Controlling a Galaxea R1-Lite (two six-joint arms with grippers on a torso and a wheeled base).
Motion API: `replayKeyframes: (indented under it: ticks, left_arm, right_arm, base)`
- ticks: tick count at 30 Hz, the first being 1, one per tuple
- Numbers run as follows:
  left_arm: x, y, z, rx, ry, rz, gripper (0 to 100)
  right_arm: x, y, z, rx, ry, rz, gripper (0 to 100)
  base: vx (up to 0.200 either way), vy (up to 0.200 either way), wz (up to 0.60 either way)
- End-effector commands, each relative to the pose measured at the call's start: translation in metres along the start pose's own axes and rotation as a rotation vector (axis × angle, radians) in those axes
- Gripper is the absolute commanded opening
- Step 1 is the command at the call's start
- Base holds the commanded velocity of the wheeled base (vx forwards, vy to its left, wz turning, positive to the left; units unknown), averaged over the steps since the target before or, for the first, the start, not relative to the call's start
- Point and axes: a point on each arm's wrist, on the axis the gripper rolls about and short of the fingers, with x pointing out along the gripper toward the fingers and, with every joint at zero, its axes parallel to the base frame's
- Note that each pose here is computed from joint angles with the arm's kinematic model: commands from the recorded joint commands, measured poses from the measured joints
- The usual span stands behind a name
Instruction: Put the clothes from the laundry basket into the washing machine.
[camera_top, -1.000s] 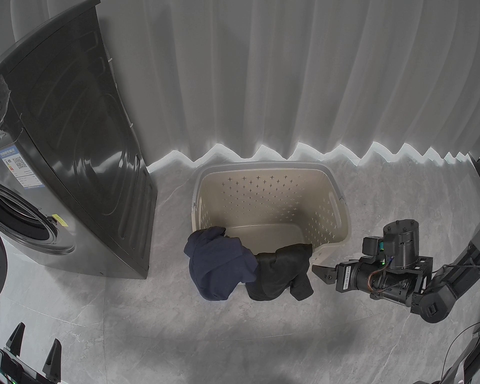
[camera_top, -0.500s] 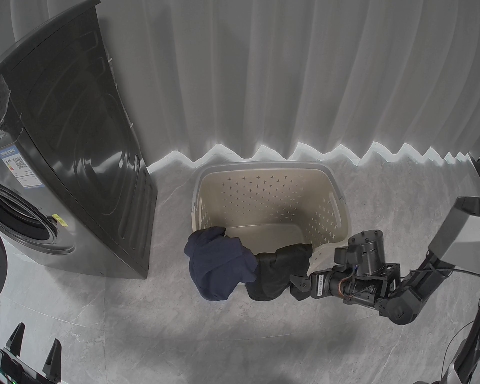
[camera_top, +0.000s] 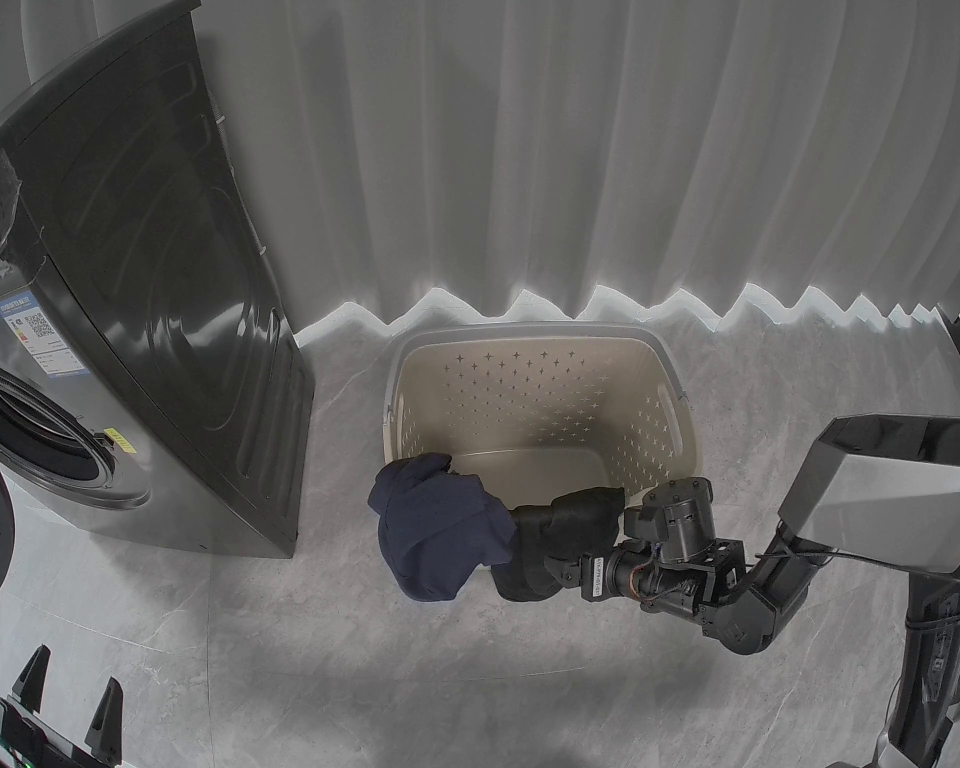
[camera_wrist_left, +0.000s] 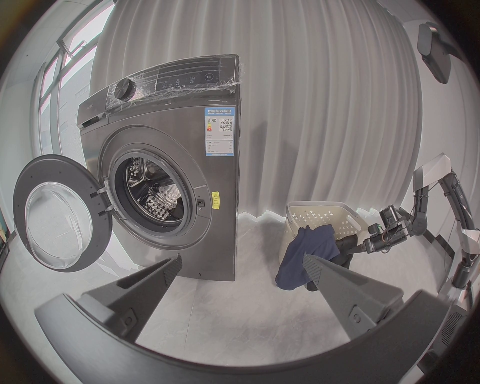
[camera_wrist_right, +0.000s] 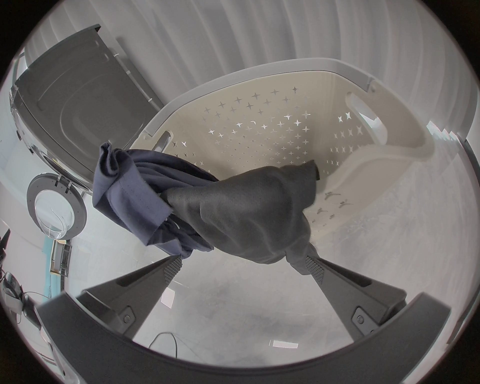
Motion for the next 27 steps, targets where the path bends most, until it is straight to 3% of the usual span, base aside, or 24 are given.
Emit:
replayKeyframes:
  ticks: [1,20,21,27]
  left_arm:
    - [0.0,0.0,-0.005,-0.004,0.003,0.001,100]
    - [0.0,0.0,-0.005,-0.005,0.003,0.001,100]
    - [0.0,0.0,-0.005,-0.005,0.003,0.001,100]
    - [0.0,0.0,-0.005,-0.005,0.003,0.003,100]
  right_arm:
    - [0.016,0.004,-0.005,-0.009,0.004,0.008,100]
    - [0.049,0.008,0.007,-0.007,-0.083,0.026,100]
    - [0.05,0.009,0.009,-0.006,-0.088,0.029,0]
    - [0.047,0.012,0.01,-0.008,-0.094,0.038,0]
  base:
    - [0.0,0.0,0.0]
    - [0.0,0.0,0.0]
    - [0.0,0.0,0.0]
    - [0.0,0.0,0.0]
